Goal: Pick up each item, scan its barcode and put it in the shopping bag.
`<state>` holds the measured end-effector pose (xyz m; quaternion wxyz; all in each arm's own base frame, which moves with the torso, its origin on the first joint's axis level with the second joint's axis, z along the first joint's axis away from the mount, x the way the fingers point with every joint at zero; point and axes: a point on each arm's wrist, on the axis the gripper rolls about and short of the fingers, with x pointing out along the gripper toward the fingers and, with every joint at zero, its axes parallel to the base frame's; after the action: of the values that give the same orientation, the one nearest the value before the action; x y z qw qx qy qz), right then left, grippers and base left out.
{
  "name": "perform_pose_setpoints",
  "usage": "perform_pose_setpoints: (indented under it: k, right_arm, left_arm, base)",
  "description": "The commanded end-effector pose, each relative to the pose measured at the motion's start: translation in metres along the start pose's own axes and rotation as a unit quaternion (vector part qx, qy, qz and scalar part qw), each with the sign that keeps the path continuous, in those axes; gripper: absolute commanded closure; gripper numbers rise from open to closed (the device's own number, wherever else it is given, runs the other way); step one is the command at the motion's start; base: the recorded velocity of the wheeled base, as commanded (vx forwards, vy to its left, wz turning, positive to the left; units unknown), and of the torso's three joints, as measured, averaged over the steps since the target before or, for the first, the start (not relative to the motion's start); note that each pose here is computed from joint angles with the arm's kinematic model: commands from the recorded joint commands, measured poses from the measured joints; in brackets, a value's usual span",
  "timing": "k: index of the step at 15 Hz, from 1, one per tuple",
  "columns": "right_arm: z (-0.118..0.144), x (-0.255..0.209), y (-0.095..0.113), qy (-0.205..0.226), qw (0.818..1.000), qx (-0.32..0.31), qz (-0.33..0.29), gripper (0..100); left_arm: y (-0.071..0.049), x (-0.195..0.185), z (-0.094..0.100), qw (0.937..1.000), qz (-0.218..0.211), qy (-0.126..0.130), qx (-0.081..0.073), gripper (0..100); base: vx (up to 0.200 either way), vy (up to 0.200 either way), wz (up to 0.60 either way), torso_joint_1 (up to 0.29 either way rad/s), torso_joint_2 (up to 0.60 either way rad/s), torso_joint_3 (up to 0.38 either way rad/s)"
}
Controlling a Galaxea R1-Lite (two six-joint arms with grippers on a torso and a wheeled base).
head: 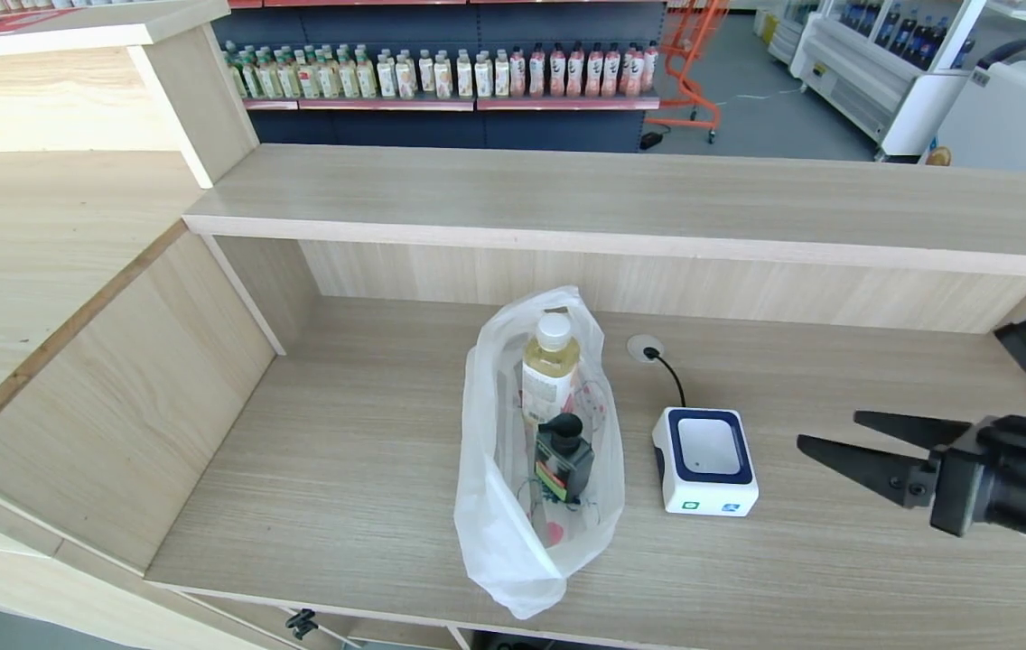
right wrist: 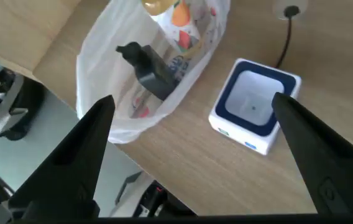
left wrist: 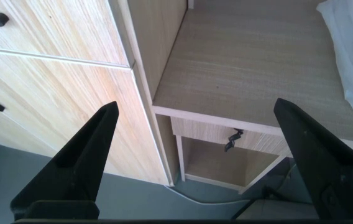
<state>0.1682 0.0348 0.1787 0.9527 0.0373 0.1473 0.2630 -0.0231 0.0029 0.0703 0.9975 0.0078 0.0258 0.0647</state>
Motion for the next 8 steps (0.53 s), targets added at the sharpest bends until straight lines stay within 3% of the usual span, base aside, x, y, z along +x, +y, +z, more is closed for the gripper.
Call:
perform_pose_setpoints:
  k: [1, 3, 5, 6, 8]
  right_arm:
    - [-0.062, -0.093, 0.022, -0.001, 0.977, 0.015, -0.214, 0]
    - [-0.098, -0.117, 0.029, -0.043, 0.954, -0.001, -0.297, 0]
    - [-0.131, -0.135, 0.037, -0.099, 0.94, -0.024, -0.327, 0]
    - [-0.141, -0.141, 0.042, -0.115, 0.935, -0.024, -0.334, 0]
    - [-0.154, -0.148, 0.048, -0.153, 0.948, -0.046, -0.277, 0]
  left_arm:
    - [0.0, 0.0, 0.0, 1.0, 0.0, 0.0, 0.0, 0]
    - [0.0, 0.0, 0.0, 1.0, 0.0, 0.0, 0.0, 0]
    - [0.0, 0.0, 0.0, 1.0, 0.0, 0.001, 0.0, 0]
    - [0.0, 0.0, 0.0, 1.0, 0.0, 0.0, 0.0, 0]
    - [0.0, 0.0, 0.0, 1.0, 0.0, 0.001, 0.0, 0]
  base:
    - [0.0, 0.0, 0.0, 0.0, 0.0, 0.0]
    - [0.0, 0.0, 0.0, 0.0, 0.0, 0.0]
    - [0.0, 0.0, 0.0, 0.0, 0.0, 0.0]
    - [0.0, 0.0, 0.0, 0.0, 0.0, 0.0]
    - [0.0, 0.0, 0.0, 0.0, 0.0, 0.0]
